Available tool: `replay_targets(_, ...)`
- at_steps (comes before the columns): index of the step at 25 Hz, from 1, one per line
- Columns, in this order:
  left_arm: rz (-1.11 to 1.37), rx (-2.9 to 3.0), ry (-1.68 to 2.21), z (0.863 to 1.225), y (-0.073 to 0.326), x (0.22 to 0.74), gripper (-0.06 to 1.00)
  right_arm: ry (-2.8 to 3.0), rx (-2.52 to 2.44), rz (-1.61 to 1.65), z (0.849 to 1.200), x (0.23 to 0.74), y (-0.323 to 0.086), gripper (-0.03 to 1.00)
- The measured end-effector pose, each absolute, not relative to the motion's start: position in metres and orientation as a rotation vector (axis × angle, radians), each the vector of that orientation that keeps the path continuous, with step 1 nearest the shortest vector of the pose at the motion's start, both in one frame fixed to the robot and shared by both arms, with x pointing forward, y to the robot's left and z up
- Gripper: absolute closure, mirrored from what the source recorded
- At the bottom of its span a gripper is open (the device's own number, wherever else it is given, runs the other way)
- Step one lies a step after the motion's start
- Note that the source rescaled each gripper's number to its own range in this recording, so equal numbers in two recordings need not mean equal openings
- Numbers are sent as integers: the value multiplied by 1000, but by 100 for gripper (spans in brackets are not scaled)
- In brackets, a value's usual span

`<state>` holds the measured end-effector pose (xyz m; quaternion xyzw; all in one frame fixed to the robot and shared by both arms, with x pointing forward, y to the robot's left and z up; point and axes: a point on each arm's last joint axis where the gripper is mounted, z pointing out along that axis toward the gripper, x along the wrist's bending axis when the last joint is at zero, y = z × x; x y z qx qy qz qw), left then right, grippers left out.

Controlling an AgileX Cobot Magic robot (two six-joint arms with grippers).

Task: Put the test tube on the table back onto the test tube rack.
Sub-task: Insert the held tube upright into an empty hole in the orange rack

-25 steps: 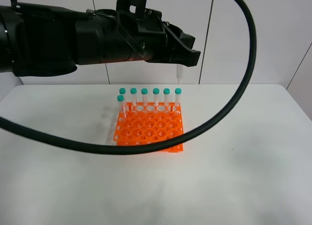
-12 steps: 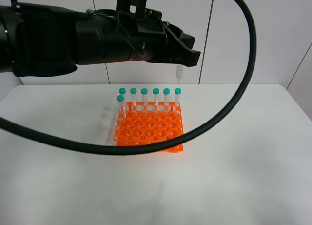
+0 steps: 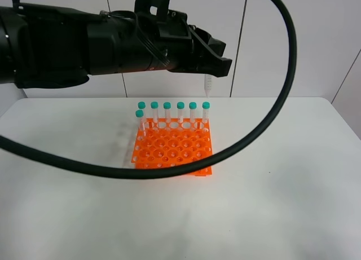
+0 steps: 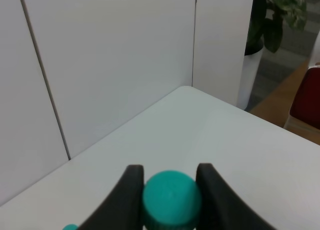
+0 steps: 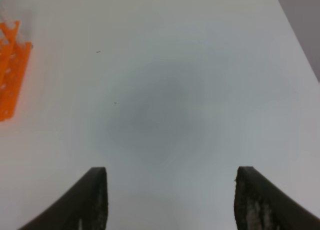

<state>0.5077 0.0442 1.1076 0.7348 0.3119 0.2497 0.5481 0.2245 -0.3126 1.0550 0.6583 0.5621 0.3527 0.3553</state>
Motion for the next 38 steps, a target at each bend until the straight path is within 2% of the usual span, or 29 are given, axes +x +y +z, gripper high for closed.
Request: replay_targets(38,635,1683,822,1106,57,523,94,1451,1699,913,1055,225,-313,9)
